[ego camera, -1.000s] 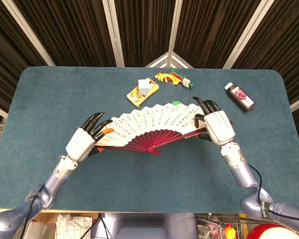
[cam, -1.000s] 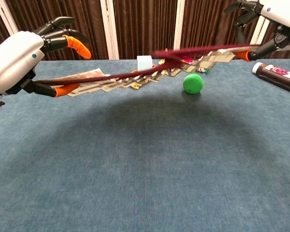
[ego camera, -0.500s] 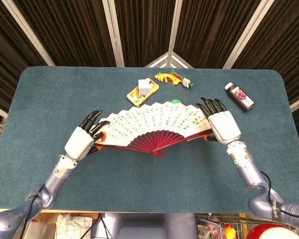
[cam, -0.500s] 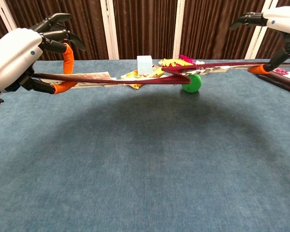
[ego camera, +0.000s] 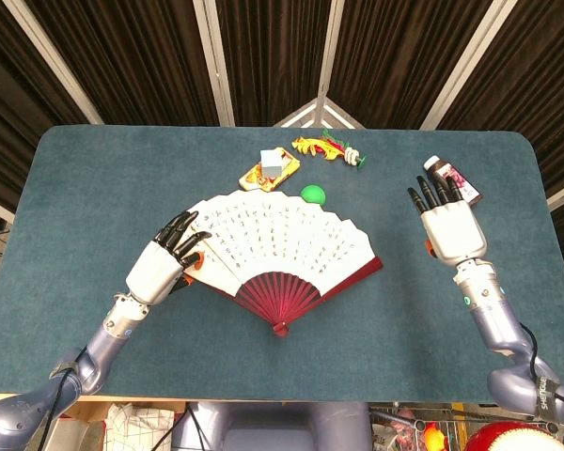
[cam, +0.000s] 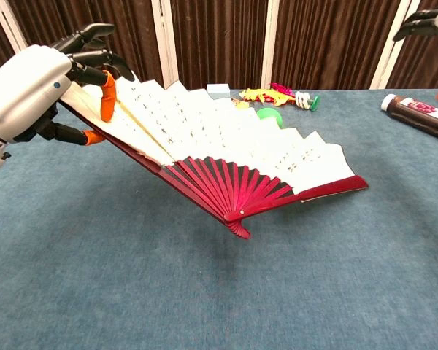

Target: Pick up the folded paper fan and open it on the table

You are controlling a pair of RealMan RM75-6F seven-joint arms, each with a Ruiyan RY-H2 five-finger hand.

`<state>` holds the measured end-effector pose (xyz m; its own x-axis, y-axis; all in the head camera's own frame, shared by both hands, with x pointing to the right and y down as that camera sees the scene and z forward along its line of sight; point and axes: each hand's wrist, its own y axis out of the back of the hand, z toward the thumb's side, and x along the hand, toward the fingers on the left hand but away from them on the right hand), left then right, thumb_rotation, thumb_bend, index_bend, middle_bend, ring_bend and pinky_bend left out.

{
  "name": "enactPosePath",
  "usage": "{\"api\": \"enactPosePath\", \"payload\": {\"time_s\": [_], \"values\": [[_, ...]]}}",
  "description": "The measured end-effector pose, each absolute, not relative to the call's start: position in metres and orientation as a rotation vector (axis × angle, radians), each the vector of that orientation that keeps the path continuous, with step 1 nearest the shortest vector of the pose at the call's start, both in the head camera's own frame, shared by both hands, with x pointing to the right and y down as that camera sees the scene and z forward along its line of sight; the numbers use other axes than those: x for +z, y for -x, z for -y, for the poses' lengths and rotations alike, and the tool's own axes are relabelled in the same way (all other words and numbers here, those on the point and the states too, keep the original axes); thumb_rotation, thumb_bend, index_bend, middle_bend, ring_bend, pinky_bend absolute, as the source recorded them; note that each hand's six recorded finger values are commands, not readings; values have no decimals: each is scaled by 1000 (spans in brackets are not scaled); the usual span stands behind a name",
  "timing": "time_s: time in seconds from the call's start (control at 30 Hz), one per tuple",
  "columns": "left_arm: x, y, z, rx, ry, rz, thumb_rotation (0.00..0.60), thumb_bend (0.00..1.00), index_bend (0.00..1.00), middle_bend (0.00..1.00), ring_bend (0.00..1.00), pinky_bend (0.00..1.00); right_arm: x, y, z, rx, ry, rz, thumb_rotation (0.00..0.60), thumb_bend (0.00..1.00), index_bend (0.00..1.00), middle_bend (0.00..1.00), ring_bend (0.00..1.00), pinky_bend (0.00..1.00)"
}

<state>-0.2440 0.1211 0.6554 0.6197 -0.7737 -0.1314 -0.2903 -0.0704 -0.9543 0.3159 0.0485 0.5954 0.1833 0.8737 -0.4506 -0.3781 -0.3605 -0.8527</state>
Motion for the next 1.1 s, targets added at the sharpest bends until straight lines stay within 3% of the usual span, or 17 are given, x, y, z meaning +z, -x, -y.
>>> {"api": "enactPosePath", "payload": {"time_s": [0.1,0.17,0.23,0.4,0.67,1.1], "values": [[660,247,-123,-532,1647,-862,600,232,174,21,0,4,594,-317,-49,1440,1376,564,600,266,107,53,90,88],[668,252,-124,-584,1652,-825,600,167,57,0,0,0,594,-318,-50,1436,1398,595,600,266,107,53,90,87],[676,257,-125,-643,1656,-791,600,145,10,0,0,0,594,-318,-51,1430,1422,626,600,265,107,53,90,87],[680,268,-132,-769,1676,-766,600,70,0,0,0,0,592,-319,-52,1420,1449,661,600,266,107,53,90,87],[670,290,-140,-1062,1609,-630,600,67,0,0,0,0,592,-314,-54,1401,1472,678,600,266,107,53,90,88],[669,351,-127,-1569,1314,-262,600,48,0,0,0,0,600,-311,-59,1405,1501,669,600,266,107,53,90,88]]}}
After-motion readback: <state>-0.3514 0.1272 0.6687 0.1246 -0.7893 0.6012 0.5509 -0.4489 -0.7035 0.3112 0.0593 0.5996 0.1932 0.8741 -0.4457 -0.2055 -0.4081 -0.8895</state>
